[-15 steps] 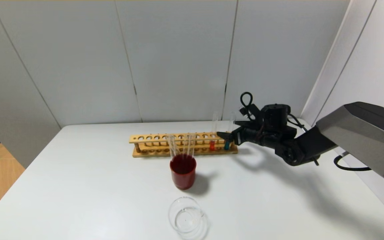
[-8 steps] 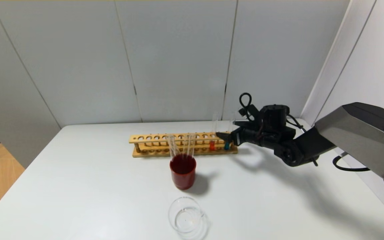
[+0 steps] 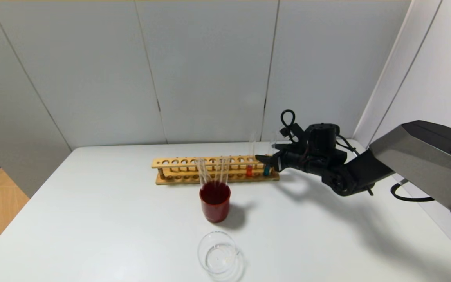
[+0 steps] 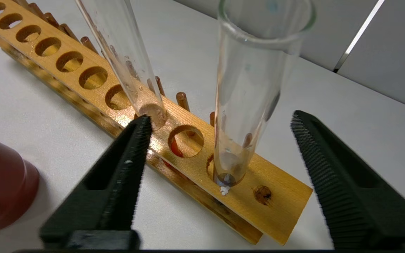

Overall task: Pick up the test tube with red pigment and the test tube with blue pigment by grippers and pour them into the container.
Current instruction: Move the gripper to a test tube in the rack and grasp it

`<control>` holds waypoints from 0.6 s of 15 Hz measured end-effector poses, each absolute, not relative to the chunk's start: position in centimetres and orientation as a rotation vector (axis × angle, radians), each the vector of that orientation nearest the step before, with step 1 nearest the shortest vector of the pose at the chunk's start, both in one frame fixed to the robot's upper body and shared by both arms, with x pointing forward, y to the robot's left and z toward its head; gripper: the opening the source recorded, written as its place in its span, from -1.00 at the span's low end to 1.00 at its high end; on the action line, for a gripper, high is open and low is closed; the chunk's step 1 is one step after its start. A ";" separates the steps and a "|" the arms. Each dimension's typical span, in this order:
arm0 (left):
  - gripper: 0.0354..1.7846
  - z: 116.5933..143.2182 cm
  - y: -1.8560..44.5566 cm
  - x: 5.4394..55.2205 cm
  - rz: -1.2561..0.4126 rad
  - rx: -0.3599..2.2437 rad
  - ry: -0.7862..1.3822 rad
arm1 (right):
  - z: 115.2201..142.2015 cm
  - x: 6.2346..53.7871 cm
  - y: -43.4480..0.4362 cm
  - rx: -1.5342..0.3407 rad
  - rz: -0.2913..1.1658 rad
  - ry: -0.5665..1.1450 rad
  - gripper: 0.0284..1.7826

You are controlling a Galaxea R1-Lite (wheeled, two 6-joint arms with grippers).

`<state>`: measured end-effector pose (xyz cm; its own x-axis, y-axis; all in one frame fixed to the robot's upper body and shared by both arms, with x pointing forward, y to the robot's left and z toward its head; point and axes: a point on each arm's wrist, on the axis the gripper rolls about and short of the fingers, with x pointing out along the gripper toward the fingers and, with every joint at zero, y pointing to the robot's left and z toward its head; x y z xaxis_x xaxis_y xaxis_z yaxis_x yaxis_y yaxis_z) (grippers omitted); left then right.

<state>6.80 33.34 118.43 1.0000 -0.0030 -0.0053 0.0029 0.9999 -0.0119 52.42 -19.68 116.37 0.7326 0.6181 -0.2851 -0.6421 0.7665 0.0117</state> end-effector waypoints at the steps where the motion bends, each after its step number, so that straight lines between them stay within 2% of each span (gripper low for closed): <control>1: 0.96 118.4 33.3 6.8 -0.003 -0.012 0.005 | 116.4 52.5 -19.7 -0.088 0.693 0.280 0.38; 4: 0.96 118.4 33.3 6.8 -0.003 -0.012 0.006 | 116.5 52.5 -19.7 -0.084 0.689 0.278 -0.26; 6: 0.96 118.4 33.3 6.8 -0.002 -0.012 0.005 | 116.6 52.6 -19.7 -0.081 0.689 0.275 -0.59; 9: 0.96 118.4 33.3 6.8 -0.002 -0.012 0.005 | 116.6 52.7 -19.6 -0.080 0.690 0.272 -0.64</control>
